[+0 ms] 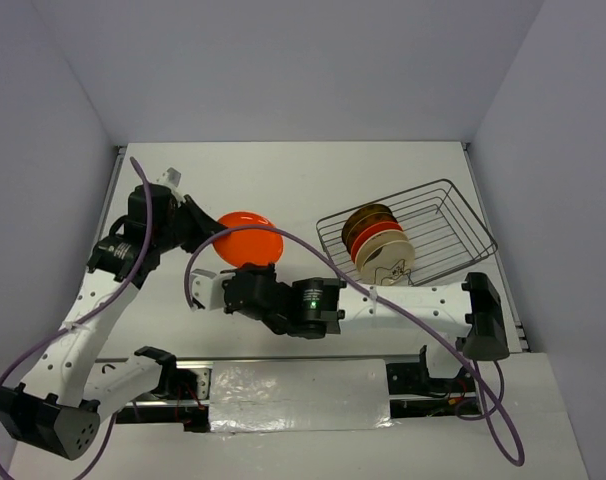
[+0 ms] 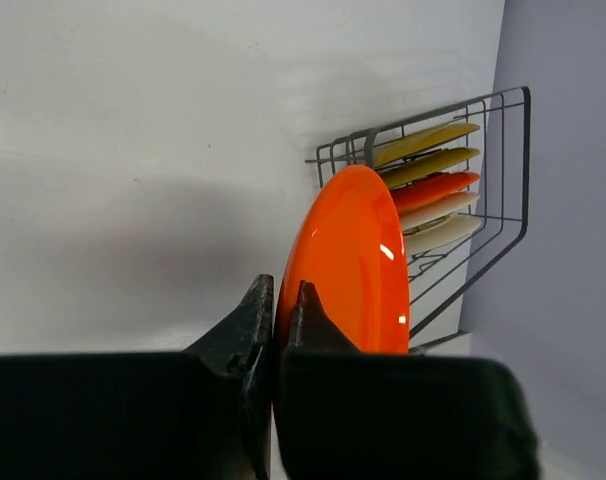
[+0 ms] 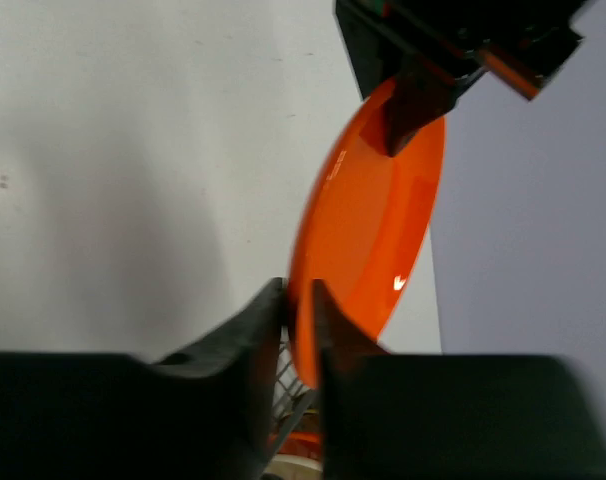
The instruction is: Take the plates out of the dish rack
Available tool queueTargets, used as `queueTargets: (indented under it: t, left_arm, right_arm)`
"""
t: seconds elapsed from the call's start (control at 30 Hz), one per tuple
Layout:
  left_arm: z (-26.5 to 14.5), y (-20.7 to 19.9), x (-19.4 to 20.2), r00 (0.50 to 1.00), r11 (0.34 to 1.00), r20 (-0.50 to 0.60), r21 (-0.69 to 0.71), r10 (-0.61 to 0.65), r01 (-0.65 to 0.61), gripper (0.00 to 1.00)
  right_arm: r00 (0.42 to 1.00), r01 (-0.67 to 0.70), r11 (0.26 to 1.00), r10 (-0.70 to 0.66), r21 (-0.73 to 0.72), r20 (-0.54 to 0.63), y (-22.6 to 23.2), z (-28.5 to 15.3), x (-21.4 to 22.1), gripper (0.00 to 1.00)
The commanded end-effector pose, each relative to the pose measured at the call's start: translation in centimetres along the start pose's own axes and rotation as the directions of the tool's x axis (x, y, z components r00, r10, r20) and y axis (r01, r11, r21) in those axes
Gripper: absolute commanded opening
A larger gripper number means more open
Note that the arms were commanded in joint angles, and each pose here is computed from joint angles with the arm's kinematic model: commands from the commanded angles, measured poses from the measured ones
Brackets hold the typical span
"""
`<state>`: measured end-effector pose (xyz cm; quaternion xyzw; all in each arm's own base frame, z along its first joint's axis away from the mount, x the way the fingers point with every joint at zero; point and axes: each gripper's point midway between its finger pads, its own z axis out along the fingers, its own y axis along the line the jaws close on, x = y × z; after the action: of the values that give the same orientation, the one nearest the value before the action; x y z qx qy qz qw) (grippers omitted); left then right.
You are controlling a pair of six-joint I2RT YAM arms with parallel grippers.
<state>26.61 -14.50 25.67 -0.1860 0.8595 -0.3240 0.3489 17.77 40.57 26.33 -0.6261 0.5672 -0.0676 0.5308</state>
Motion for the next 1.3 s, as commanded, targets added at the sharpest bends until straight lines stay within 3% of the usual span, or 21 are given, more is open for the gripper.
queueTargets:
  t: [0.0,0.07,0.13,0.23,0.3,0.33,0.4,0.43,0.53,0.6,0.63,0.73,0.77,0.83,0.87,0.9,0.97,1.0,1.07,1.13,1.27]
  left_arm:
    - [0.9,0.0,-0.6,0.999,1.0,0.043,0.015,-0.01,0.009,0.0]
    - [1.5,1.4,-2.5,0.988,0.998,0.151,-0.055,-0.015,0.023,0.0]
    - [2.5,3.8,-4.1,0.969,0.986,0.246,-0.157,-0.015,0.054,0.0]
    - [4.7,5.4,-6.4,0.938,0.979,0.345,-0.199,0.022,0.05,0.05]
    - [7.1,6.4,-8.3,0.916,0.981,0.401,-0.189,0.032,0.049,0.07]
    - [7.9,6.8,-8.9,0.911,0.982,0.411,-0.181,0.026,0.053,0.07]
    - [10.7,7.4,-10.3,0.912,0.992,0.409,-0.117,-0.003,0.056,0.02]
    - [11.5,7.7,-10.8,0.913,0.992,0.408,-0.11,-0.014,0.064,0.02]
    - [14.8,9.5,-11.8,0.92,0.992,0.392,-0.115,-0.009,0.059,0.07]
    - [16.7,10.6,-12.1,0.929,0.989,0.37,-0.136,0.006,0.048,0.15]
    - [17.3,11.1,-12.0,0.935,0.986,0.355,-0.155,0.003,0.056,0.19]
    - [18.8,12.5,-11.2,0.952,0.977,0.306,-0.196,-0.016,0.08,0.56]
    - [18.9,13.0,-11.0,0.952,0.973,0.304,-0.208,-0.038,0.105,0.78]
    - [18.4,14.0,-10.2,0.954,0.957,0.294,-0.254,-0.06,0.139,0.99]
    - [17.7,13.8,-10.2,0.951,0.954,0.302,-0.257,-0.072,0.154,0.99]
    - [16.8,15.1,-9.2,0.957,0.926,0.279,-0.332,-0.085,0.179,1.0]
    - [14.4,14.4,-9.5,0.953,0.901,0.283,-0.378,-0.104,0.21,0.99]
    - [13.1,14.5,-9.6,0.953,0.883,0.293,-0.421,-0.082,0.206,1.0]
    - [9.6,13.6,-9.2,0.956,0.87,0.29,-0.459,-0.044,0.18,0.99]
    - [6.0,11.0,-9.8,0.941,0.906,0.339,-0.402,0.011,0.134,0.99]
    - [1.4,9.1,-8.1,0.936,0.934,0.311,-0.354,0.165,-0.047,1.0]
  right_arm:
    - [0.988,-0.13,0.987,0.12,0.098,0.102,-3.9,-0.1,-2.2,0.32]
    - [0.973,-0.218,0.97,0.207,0.11,0.1,-4.2,-0.1,-1.4,0.99]
    - [0.944,-0.324,0.937,0.312,0.13,0.106,-5.5,-0.7,0.0,1.0]
    - [0.799,-0.601,0.779,0.579,0.18,0.161,-8.8,-1.9,2.7,1.0]
    - [0.603,-0.796,0.58,0.786,0.173,0.141,-9.6,-2.2,5.2,1.0]
    - [0.417,-0.901,0.386,0.897,0.201,0.149,-11.5,-2.3,7.8,1.0]
    - [0.26,-0.943,0.237,0.963,0.235,0.074,-11.6,-2.9,11.6,1.0]
    - [0.134,-0.972,0.12,0.989,0.203,0.055,-11.2,-3.0,12.1,1.0]
    - [-0.025,-0.95,-0.072,0.987,0.303,0.157,-13.0,-5.0,17.0,1.0]
    - [-0.074,-0.919,-0.158,0.969,0.362,0.238,-13.4,-6.9,19.3,1.0]
    - [-0.122,-0.889,-0.24,0.945,0.39,0.303,-13.8,-7.7,20.4,1.0]
    - [-0.193,-0.861,-0.343,0.903,0.376,0.383,-13.5,-9.3,22.2,1.0]
    - [-0.218,-0.848,-0.378,0.888,0.371,0.406,-13.1,-9.7,23.0,0.97]
    - [-0.305,-0.802,-0.484,0.836,0.351,0.455,-12.6,-9.9,23.8,0.91]
    - [-0.318,-0.76,-0.52,0.82,0.389,0.475,-11.8,-10.3,25.2,0.9]
    - [-0.397,-0.688,-0.627,0.747,0.365,0.534,-11.5,-10.6,25.8,0.88]
    - [-0.399,-0.582,-0.68,0.717,0.446,0.572,-9.7,-11.7,28.1,0.83]
    - [-0.43,-0.523,-0.728,0.674,0.442,0.601,-9.1,-11.6,28.7,0.81]
    - [-0.44,-0.474,-0.735,0.674,0.484,0.593,-7.7,-11.4,29.6,0.79]
    - [-0.454,-0.454,-0.751,0.659,0.48,0.6,-7.5,-10.8,30.1,0.79]
    - [-0.474,-0.403,-0.776,0.631,0.486,0.614,-6.2,-10.3,31.6,0.76]
